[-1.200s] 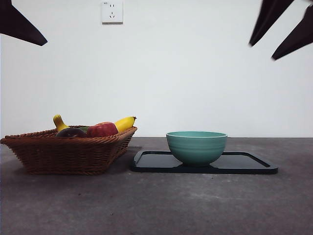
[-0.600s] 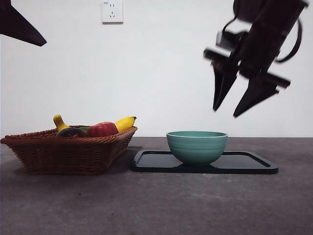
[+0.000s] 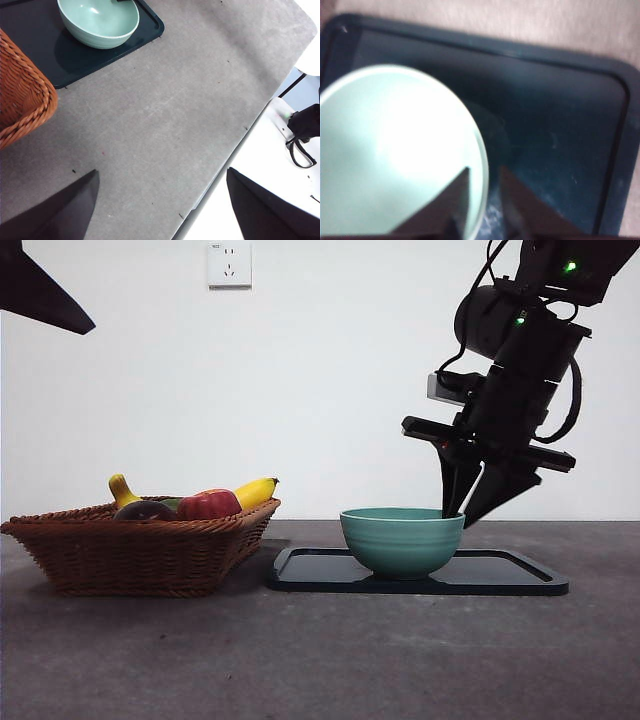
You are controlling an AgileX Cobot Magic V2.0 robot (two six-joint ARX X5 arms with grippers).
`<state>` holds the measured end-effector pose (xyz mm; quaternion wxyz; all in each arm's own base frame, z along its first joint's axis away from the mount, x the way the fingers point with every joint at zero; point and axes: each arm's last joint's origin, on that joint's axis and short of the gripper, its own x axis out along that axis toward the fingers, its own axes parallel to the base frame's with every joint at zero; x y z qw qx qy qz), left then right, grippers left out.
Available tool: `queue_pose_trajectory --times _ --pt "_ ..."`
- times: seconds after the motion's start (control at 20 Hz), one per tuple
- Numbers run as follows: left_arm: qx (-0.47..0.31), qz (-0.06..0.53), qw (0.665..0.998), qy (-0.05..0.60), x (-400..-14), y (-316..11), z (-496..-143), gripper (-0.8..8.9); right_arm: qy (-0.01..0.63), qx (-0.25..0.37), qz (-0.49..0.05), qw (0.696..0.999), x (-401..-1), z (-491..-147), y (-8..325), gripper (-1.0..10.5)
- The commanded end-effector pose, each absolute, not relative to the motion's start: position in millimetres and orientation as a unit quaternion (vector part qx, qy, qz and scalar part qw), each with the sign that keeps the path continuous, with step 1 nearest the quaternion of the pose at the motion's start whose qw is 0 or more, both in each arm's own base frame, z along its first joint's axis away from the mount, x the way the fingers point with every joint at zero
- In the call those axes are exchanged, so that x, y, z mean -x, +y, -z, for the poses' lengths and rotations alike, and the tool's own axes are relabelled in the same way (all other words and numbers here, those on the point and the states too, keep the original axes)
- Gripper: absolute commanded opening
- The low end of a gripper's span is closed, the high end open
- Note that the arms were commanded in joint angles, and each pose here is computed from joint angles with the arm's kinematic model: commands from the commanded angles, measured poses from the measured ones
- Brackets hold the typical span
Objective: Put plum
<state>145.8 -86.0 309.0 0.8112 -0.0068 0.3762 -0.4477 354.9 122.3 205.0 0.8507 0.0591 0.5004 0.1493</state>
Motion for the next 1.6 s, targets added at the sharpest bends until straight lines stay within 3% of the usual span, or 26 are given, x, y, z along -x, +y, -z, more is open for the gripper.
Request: queue_pose_trajectory --times 0.05,0.35,0.55,0.9,1.1,1.3,1.6 --pt "0.005 0.454 0.812 0.368 -147 -87 -314 4.03 0.493 -0.055 -0.155 0.854 -360 -205 126 0.1" --pt "0.005 0.454 0.812 0.368 -147 -87 -314 4.03 0.484 -0.057 -0.157 0.859 -360 -210 126 0.1" --pt "0.005 0.454 0.812 0.368 -147 -87 -314 4.03 0.451 -0.061 -0.167 0.874 -349 -242 124 0.1" --pt "0.006 0.453 0.812 0.369 -147 -87 -314 4.03 0.418 -0.035 -0.205 0.885 -280 -320 114 0.1" --pt "0.006 0.453 0.812 0.368 -147 -87 -314 4.03 0.408 -0.017 -0.235 0.882 -235 -345 115 0.1" --pt "0.006 0.453 0.811 0.369 -147 -87 -314 4.03 0.412 -0.002 -0.263 0.873 -211 -342 123 0.1" --pt "0.006 0.453 0.811 0.369 -147 -87 -314 4.03 0.443 0.021 -0.268 0.855 -199 -291 141 0.1"
